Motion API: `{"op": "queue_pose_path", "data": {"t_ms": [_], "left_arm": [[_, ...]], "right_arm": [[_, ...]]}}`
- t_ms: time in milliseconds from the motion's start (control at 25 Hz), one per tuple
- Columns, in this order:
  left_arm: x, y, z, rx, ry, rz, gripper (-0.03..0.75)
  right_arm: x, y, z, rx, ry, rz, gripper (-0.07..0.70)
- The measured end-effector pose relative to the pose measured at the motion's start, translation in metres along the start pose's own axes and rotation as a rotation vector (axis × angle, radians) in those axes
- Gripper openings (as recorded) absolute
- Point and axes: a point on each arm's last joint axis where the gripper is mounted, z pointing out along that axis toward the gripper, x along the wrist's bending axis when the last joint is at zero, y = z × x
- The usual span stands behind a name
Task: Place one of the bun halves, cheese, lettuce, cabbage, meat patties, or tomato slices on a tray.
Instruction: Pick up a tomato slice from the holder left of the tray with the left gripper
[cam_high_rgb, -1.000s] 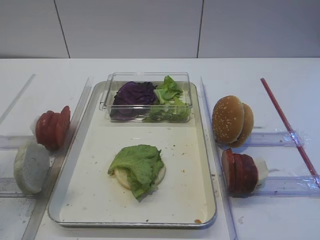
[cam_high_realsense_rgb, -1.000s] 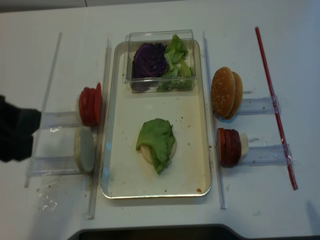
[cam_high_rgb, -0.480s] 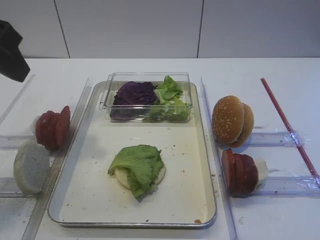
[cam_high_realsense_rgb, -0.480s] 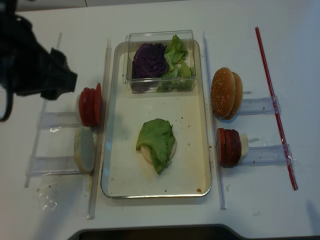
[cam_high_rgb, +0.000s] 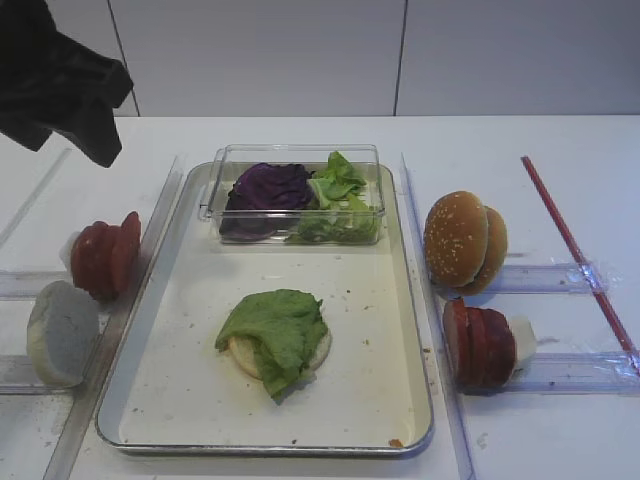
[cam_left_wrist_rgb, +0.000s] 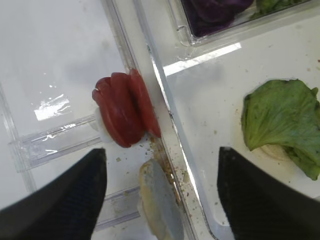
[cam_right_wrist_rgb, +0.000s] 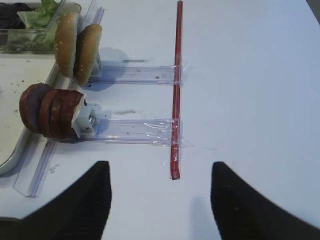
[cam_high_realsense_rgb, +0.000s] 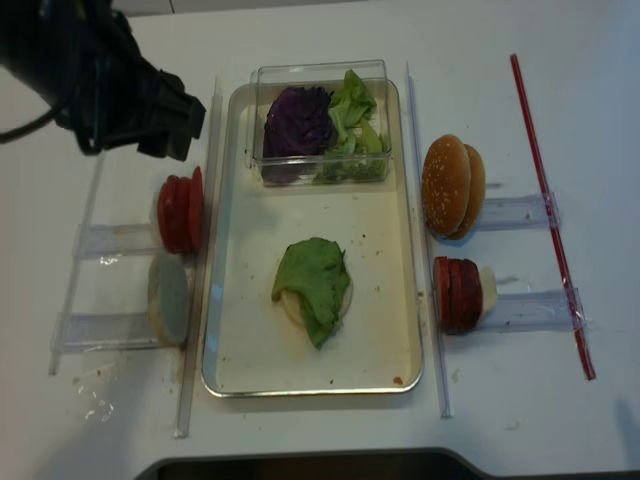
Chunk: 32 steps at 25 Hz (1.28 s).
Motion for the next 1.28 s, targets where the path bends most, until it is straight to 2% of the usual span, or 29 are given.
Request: {"op": "queue_pose_path", "data": {"t_ms": [200,720,1280], "left_arm": [[-0.002,0.012,0.017,0.042,-0.004,-0.001,0.437],[-0.008,0.027,0.08,0.193,-0.021,-0.009,0.437],[-0.009,0.035,0.127,0.234,-0.002,0.003,0.437]], "right_arm": [[0.0,0.0,0.0,0.0,0.0,0.0,0.454],[0.0,0.0,0.0,0.0,0.0,0.0,0.445],[0.0,0.0,0.0,0.0,-0.002,-0.001,0.426]]}}
